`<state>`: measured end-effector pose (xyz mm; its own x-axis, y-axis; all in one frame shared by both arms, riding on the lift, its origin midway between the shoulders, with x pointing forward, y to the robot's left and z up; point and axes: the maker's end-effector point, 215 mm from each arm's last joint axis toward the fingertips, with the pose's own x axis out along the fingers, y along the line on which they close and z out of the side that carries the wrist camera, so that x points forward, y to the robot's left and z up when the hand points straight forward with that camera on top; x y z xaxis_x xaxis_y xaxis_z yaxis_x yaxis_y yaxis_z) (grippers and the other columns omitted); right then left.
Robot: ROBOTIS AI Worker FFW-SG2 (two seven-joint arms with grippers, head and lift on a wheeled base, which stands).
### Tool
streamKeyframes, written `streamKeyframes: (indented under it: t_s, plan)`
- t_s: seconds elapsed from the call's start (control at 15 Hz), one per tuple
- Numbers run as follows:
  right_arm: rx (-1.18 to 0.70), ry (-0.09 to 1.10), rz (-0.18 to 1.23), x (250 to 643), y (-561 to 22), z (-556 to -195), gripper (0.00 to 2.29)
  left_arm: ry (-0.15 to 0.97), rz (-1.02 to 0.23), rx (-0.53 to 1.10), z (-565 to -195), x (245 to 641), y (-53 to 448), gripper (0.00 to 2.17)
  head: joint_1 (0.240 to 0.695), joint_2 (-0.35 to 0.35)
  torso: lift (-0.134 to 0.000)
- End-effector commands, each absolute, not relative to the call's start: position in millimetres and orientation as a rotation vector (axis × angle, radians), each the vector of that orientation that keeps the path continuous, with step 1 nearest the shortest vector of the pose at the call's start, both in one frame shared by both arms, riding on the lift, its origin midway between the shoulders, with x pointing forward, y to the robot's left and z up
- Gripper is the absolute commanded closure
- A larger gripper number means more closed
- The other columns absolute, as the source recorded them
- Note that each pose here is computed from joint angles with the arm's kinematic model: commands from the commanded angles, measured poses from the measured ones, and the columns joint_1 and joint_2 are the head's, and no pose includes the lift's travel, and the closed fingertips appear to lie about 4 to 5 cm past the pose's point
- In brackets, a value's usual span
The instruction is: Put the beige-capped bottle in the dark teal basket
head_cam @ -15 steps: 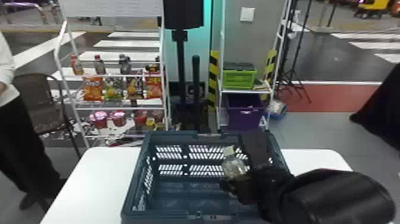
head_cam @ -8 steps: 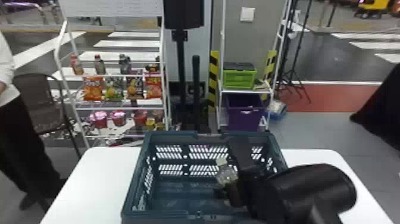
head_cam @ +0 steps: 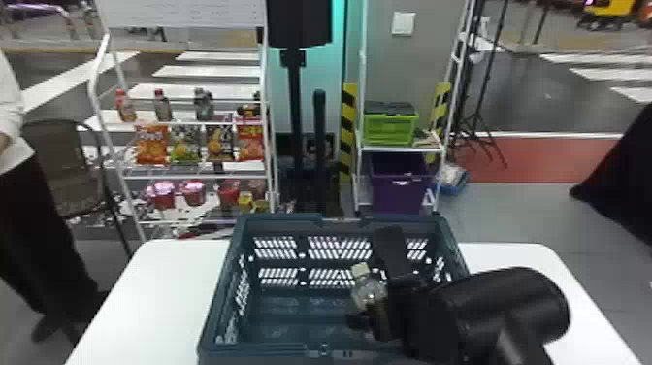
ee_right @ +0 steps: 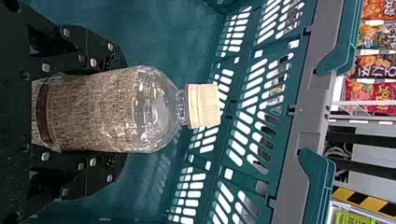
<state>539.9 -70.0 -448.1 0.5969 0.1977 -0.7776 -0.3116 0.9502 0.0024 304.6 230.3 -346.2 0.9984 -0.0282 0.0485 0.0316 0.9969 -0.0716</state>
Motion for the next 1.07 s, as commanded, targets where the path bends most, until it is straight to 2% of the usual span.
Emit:
streamKeyframes:
  t_s: [0.0,0.53,0.67,0.8,1.0]
  plan:
    - [-0.128,0.884,0.297,539,-68,-447,0.0,-0.049,-0.03,-0.073,-345,305,230,0.15,0.499,0.0,0.0]
    - [-0.111,0.823,0.291,544,-66,-430,0.01,-0.05,-0.031,-0.074,-344,304,230,0.15,0.499,0.0,0.0]
    - [-0.095,0.768,0.3,544,-60,-410,0.01,-0.055,-0.031,-0.076,-342,303,230,0.15,0.499,0.0,0.0]
    - [-0.087,0.658,0.299,547,-63,-384,0.01,-0.054,-0.031,-0.077,-342,303,230,0.15,0.499,0.0,0.0]
    - [-0.074,0.552,0.284,535,-77,-371,0.01,-0.058,-0.031,-0.077,-341,304,230,0.15,0.499,0.0,0.0]
